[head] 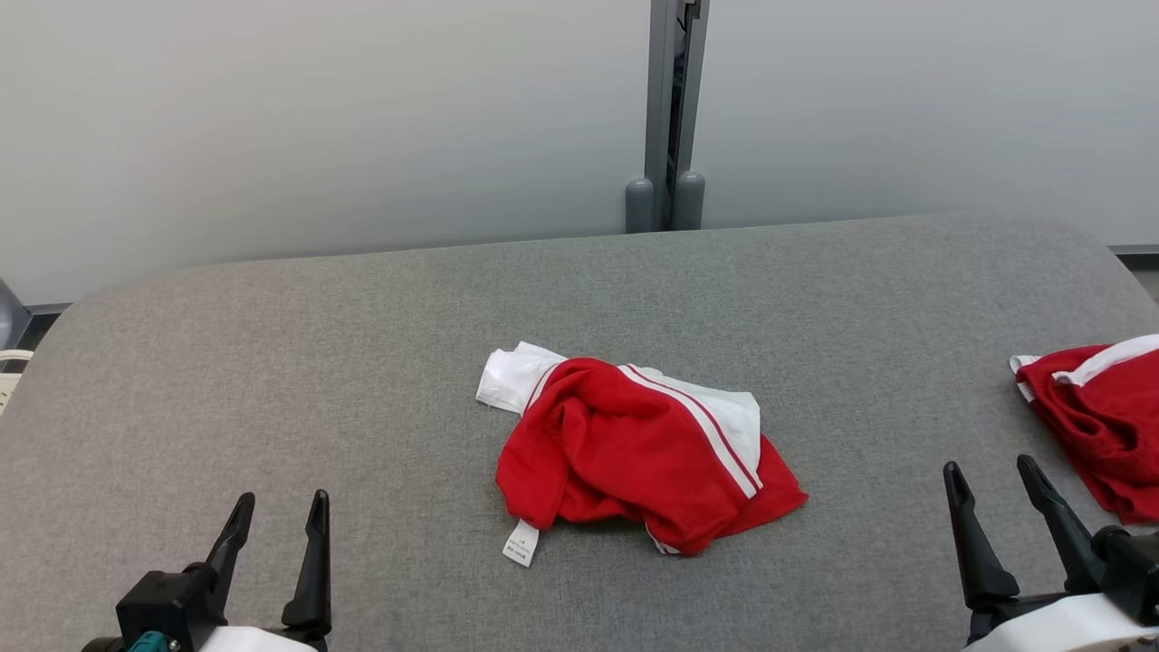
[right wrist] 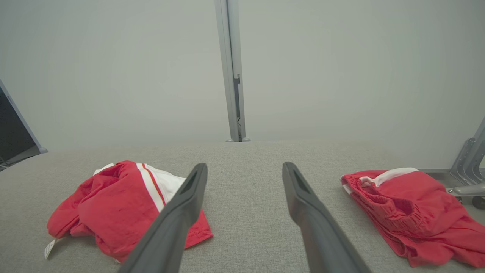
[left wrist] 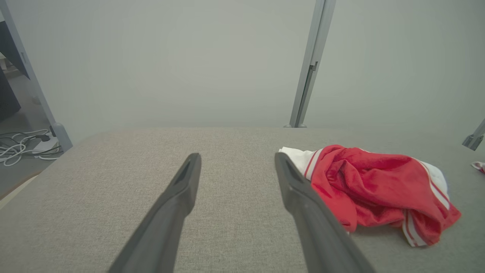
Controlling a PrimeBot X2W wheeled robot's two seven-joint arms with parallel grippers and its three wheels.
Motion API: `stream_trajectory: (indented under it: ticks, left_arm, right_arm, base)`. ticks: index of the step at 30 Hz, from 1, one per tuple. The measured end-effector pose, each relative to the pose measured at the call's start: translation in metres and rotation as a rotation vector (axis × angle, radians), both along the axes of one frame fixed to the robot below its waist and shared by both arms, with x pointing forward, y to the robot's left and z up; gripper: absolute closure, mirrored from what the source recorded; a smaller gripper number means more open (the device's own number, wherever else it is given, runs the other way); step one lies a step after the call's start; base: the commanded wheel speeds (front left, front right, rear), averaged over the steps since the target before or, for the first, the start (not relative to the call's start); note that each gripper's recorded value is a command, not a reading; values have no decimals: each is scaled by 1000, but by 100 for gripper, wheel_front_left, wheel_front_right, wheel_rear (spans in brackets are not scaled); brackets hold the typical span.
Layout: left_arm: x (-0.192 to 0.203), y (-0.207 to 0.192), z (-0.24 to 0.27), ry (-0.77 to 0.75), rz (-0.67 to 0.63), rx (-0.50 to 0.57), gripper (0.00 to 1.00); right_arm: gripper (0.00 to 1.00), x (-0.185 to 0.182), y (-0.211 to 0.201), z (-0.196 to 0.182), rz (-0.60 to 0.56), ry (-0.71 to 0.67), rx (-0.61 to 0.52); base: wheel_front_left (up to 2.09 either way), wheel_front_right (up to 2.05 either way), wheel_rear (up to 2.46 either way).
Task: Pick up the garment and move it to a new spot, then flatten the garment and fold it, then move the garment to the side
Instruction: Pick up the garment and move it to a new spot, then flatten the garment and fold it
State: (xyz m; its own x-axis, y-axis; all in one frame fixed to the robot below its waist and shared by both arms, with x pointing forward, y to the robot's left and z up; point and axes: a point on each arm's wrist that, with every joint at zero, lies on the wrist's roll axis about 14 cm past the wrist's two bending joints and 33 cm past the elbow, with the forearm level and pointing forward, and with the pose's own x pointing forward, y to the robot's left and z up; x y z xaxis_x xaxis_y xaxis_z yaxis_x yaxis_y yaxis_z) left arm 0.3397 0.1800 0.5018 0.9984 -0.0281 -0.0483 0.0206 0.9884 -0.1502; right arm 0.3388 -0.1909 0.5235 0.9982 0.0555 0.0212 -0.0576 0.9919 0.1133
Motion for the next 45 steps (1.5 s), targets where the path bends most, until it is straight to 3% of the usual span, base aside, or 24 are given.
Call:
stream_trajectory:
  ticks: [21,31,43,44,45]
  left_arm:
    - [-2,0,-5,17,11,-11,0]
    - [23,-5,8,-26,-7,-8,0]
    - [39,4,-11,4,37,-9,0]
    - [39,5,-12,7,40,-8,0]
    - [39,6,-14,10,43,-8,0]
  right_arm:
    - [0,4,9,-8,29,36,13]
    - [0,42,53,-52,200,193,28]
    - [0,78,109,-109,406,380,18]
    - [44,79,112,-113,419,394,14]
    - [69,80,114,-115,431,404,15]
  base:
    - [0,0,0]
    - [0,0,0]
    - [0,0,0]
    - [0,0,0]
    - [0,0,0]
